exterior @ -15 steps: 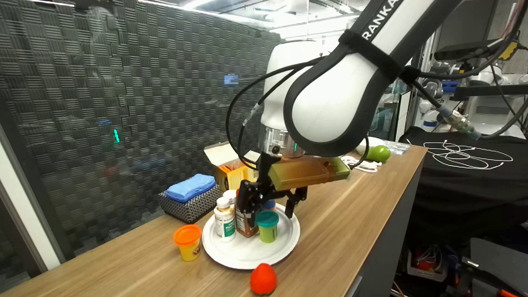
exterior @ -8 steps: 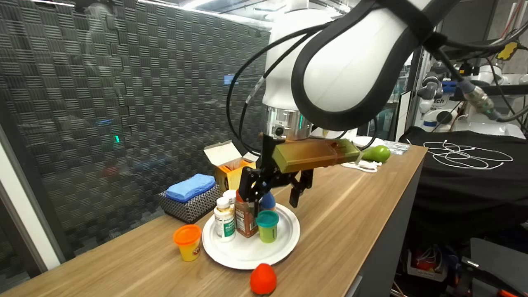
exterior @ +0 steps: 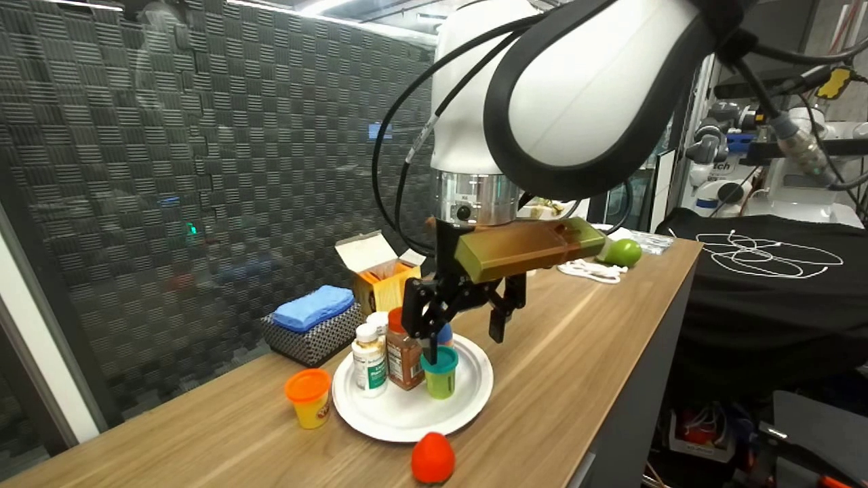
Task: Put all the bottles and the orange plushie surrounding the white plate on the white plate
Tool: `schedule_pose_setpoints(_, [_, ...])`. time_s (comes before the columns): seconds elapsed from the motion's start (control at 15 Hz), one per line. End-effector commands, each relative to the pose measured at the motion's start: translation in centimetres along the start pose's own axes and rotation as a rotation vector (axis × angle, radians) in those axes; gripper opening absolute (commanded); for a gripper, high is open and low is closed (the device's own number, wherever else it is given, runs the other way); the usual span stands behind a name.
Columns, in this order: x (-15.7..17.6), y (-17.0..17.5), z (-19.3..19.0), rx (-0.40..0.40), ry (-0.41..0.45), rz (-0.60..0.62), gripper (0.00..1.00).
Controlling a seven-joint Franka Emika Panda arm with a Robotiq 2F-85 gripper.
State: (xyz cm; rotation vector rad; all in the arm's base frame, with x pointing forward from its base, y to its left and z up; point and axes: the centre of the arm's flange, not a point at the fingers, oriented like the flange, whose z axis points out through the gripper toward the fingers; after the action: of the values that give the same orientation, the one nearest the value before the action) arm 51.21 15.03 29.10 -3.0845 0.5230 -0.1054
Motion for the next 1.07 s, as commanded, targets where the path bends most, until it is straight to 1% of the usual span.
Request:
schedule_pose_setpoints(0.0, [0.0,0.0,0.0,0.0,0.0,0.0,1.0])
schedule_pose_setpoints(0.2, [0.2,0.3,0.0,0.003,-0.003,0.009,1.0])
schedule_pose_setpoints(0.33, [0.4,-1.0,-0.9,0.009,0.011,-0.022,1.0])
schedule_pose_setpoints(0.47, [-0.1,-3.8,-2.8,-0.009,0.04,-0.108,1.0])
schedule_pose_setpoints(0.67, [-1.9,-9.2,-5.2,-0.055,0.032,-0.255,1.0])
schedule_pose_setpoints(0.8, [-3.5,-13.1,-5.8,-0.074,0.029,-0.37,1.0])
schedule_pose_setpoints(1.0, [-5.0,-17.8,-5.2,-0.062,0.011,-0.535,1.0])
